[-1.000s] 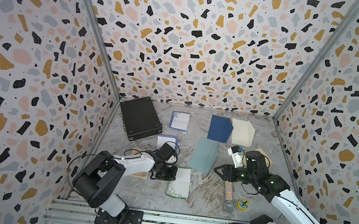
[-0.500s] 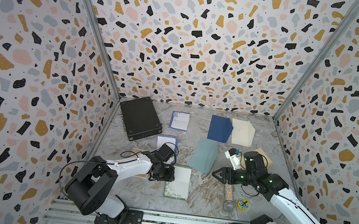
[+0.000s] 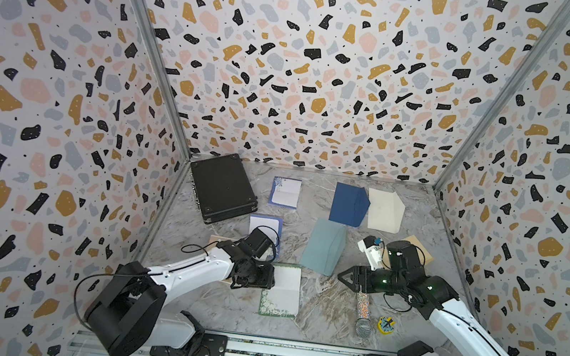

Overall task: Take the letter paper out of the envelope
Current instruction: Place the letter paper at the center of the board, then reset both arms

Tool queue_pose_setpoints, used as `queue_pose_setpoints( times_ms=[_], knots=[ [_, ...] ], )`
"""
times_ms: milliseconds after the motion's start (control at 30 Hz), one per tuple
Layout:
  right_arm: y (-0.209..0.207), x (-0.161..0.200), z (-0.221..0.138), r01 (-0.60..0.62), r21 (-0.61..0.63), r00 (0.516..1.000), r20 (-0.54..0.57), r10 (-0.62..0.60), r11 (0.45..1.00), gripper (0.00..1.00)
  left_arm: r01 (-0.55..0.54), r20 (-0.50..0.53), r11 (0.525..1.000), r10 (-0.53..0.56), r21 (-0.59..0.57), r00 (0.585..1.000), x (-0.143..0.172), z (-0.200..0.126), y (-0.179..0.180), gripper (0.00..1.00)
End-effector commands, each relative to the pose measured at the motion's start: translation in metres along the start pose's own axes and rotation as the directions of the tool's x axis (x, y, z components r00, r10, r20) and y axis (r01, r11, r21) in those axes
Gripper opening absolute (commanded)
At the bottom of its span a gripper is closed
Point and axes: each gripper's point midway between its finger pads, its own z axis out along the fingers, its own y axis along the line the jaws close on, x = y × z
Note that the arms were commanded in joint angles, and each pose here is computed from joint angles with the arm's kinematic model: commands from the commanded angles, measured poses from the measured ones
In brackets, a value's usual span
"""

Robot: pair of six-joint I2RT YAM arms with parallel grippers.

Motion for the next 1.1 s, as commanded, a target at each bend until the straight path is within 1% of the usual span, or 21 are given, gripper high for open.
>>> queue_pose_setpoints(
  times_ms=[0, 67, 167, 200, 233, 267, 333, 400, 433, 467, 567, 667, 700, 767, 833, 900, 967, 1000, 1067],
  knots=[
    [0.011, -0.019, -0.014, 0.055, 0.007, 0.996, 0.07, -0.056, 0.998, 0.68, 0.011, 0.026, 1.0, -0.01, -0.015, 1.0, -0.003, -0.017, -0.003, 0.57],
    [0.014, -0.022, -0.017, 0.074, 0.001, 0.993, 0.091, -0.074, 0.997, 0.68, 0.023, 0.056, 1.0, -0.022, -0.006, 0.998, -0.007, -0.026, -0.006, 0.6],
    [0.02, -0.026, -0.021, 0.089, -0.014, 0.991, 0.104, -0.087, 0.996, 0.69, 0.032, 0.121, 0.999, -0.035, 0.028, 0.992, -0.016, -0.045, -0.015, 0.67],
    [0.021, -0.026, -0.021, 0.089, -0.018, 0.991, 0.106, -0.087, 0.996, 0.69, 0.035, 0.14, 0.999, -0.04, 0.039, 0.989, -0.019, -0.051, -0.018, 0.73],
    [0.022, -0.027, -0.023, 0.09, -0.02, 0.99, 0.109, -0.087, 0.996, 0.69, 0.033, 0.154, 0.998, -0.039, 0.045, 0.987, -0.02, -0.059, -0.021, 0.89],
    [0.022, -0.027, -0.023, 0.088, -0.018, 0.99, 0.11, -0.086, 0.996, 0.69, 0.029, 0.168, 0.999, -0.035, 0.04, 0.985, -0.023, -0.069, -0.023, 0.99],
    [0.021, -0.027, -0.026, 0.086, -0.003, 0.989, 0.123, -0.085, 0.996, 0.72, 0.026, 0.207, 0.999, -0.031, 0.026, 0.978, -0.028, -0.087, -0.025, 0.99],
    [0.019, -0.029, -0.03, 0.087, 0.011, 0.986, 0.143, -0.088, 0.996, 0.82, 0.039, 0.263, 0.999, -0.043, 0.023, 0.964, -0.032, -0.103, -0.025, 0.99],
    [0.019, -0.03, -0.032, 0.094, 0.021, 0.983, 0.157, -0.096, 0.995, 0.98, 0.051, 0.296, 0.998, -0.056, 0.025, 0.954, -0.033, -0.111, -0.023, 0.99],
    [0.017, -0.032, -0.034, 0.099, 0.037, 0.98, 0.168, -0.104, 0.994, 1.0, 0.06, 0.33, 0.998, -0.065, 0.025, 0.942, -0.035, -0.119, -0.022, 0.99],
    [0.011, -0.036, -0.04, 0.12, 0.104, 0.977, 0.166, -0.136, 0.987, 1.0, 0.102, 0.424, 0.995, -0.091, -0.001, 0.901, -0.038, -0.141, -0.011, 0.99],
    [-0.003, -0.049, -0.048, 0.094, 0.214, 0.971, 0.198, -0.138, 0.972, 1.0, 0.159, 0.521, 0.983, -0.09, -0.09, 0.849, -0.044, -0.167, 0.009, 0.99],
    [-0.005, -0.055, -0.051, 0.089, 0.243, 0.966, 0.215, -0.143, 0.966, 1.0, 0.204, 0.547, 0.97, -0.1, -0.133, 0.831, -0.045, -0.175, 0.02, 0.99],
    [-0.007, -0.074, -0.059, 0.1, 0.302, 0.949, 0.259, -0.182, 0.948, 1.0, 0.327, 0.623, 0.912, -0.108, -0.248, 0.774, -0.049, -0.196, 0.048, 0.99],
    [-0.02, -0.094, -0.069, 0.067, 0.408, 0.93, 0.306, -0.205, 0.91, 1.0, 0.356, 0.664, 0.872, -0.05, -0.335, 0.746, -0.058, -0.208, 0.061, 0.99],
    [-0.041, -0.115, -0.08, 0.009, 0.54, 0.904, 0.355, -0.237, 0.842, 1.0, 0.354, 0.675, 0.848, 0.007, -0.395, 0.738, -0.07, -0.214, 0.067, 0.99],
    [-0.057, -0.136, -0.091, -0.029, 0.652, 0.874, 0.385, -0.297, 0.758, 1.0, 0.326, 0.678, 0.828, 0.086, -0.456, 0.73, -0.087, -0.213, 0.074, 0.99],
    [-0.062, -0.144, -0.094, -0.026, 0.688, 0.862, 0.383, -0.332, 0.726, 1.0, 0.325, 0.683, 0.811, 0.121, -0.487, 0.721, -0.092, -0.212, 0.08, 0.99],
    [-0.069, -0.16, -0.096, -0.005, 0.751, 0.824, 0.377, -0.423, 0.661, 1.0, 0.377, 0.711, 0.761, 0.154, -0.529, 0.687, -0.1, -0.216, 0.096, 0.99]
  ],
)
